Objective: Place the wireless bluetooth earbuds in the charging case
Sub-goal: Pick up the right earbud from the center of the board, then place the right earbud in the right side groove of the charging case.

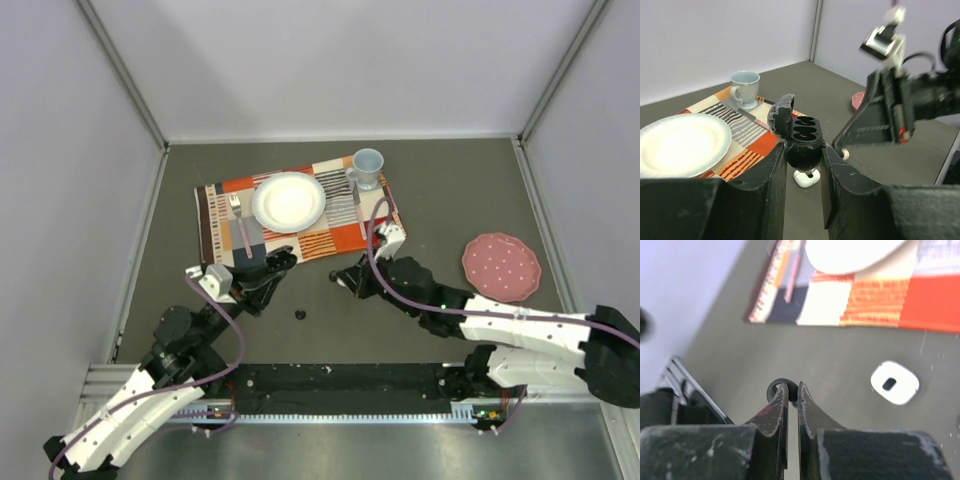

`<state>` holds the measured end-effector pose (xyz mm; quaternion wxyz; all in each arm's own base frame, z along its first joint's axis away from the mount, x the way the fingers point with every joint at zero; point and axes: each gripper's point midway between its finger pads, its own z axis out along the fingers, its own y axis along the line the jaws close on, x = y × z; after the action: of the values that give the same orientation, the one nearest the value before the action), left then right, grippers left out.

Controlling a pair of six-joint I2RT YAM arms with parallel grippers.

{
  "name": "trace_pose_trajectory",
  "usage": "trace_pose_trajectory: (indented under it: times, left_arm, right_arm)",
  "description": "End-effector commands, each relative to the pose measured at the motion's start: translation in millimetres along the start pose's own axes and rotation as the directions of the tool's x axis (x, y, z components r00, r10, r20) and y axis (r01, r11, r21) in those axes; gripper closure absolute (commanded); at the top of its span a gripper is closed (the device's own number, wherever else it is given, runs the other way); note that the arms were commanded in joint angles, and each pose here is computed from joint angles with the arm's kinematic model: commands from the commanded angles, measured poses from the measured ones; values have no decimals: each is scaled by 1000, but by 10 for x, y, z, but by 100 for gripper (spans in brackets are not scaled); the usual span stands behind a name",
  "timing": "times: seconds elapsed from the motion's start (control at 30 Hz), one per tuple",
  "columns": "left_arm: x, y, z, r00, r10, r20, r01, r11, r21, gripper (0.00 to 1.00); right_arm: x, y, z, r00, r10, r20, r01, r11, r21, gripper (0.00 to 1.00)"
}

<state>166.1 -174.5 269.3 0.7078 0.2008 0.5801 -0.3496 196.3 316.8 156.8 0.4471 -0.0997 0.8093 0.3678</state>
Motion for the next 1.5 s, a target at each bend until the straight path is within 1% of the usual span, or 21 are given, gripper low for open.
trace_pose_trajectory:
  times: [0.0,0.13,0.23,0.27,0.5,0.6,0.87,1.0,1.3,1.47]
  left_arm:
    - [-127,-40,69,997,-33,76,31,999,19,100]
    - [-84,-114,122,996,-53,73,49,997,60,100]
    - [-83,-173,158,994,-68,81,60,994,94,100]
    - [-117,-222,162,993,-70,93,59,991,121,100]
    - [-109,-350,195,992,-85,94,65,979,194,100]
    - [-130,-360,198,990,-93,108,70,977,201,100]
    - [-185,-355,202,983,-112,147,81,976,200,100]
    - [-162,-359,214,983,-117,141,86,975,203,100]
    - [-239,-314,207,975,-127,181,94,979,180,100]
    - [-273,-329,193,971,-133,200,95,977,191,100]
  right_arm:
    - [-752,307,-248,960,42,276,-28,998,-55,100]
    - [-1168,620,-465,916,84,393,-26,988,-152,100]
    - [-1343,848,-551,894,95,438,3,976,-217,100]
    - [-1366,891,-552,891,85,446,20,974,-224,100]
    - [-1517,1187,-549,873,90,479,64,953,-295,100]
    - [-1493,1284,-550,876,94,473,77,940,-331,100]
    - [-1343,1446,-525,891,89,446,94,923,-373,100]
    - [-1314,1480,-522,889,96,447,94,918,-385,100]
    - [-1182,1482,-478,902,70,426,105,921,-375,100]
    - [-1134,1380,-399,900,47,433,109,939,-326,100]
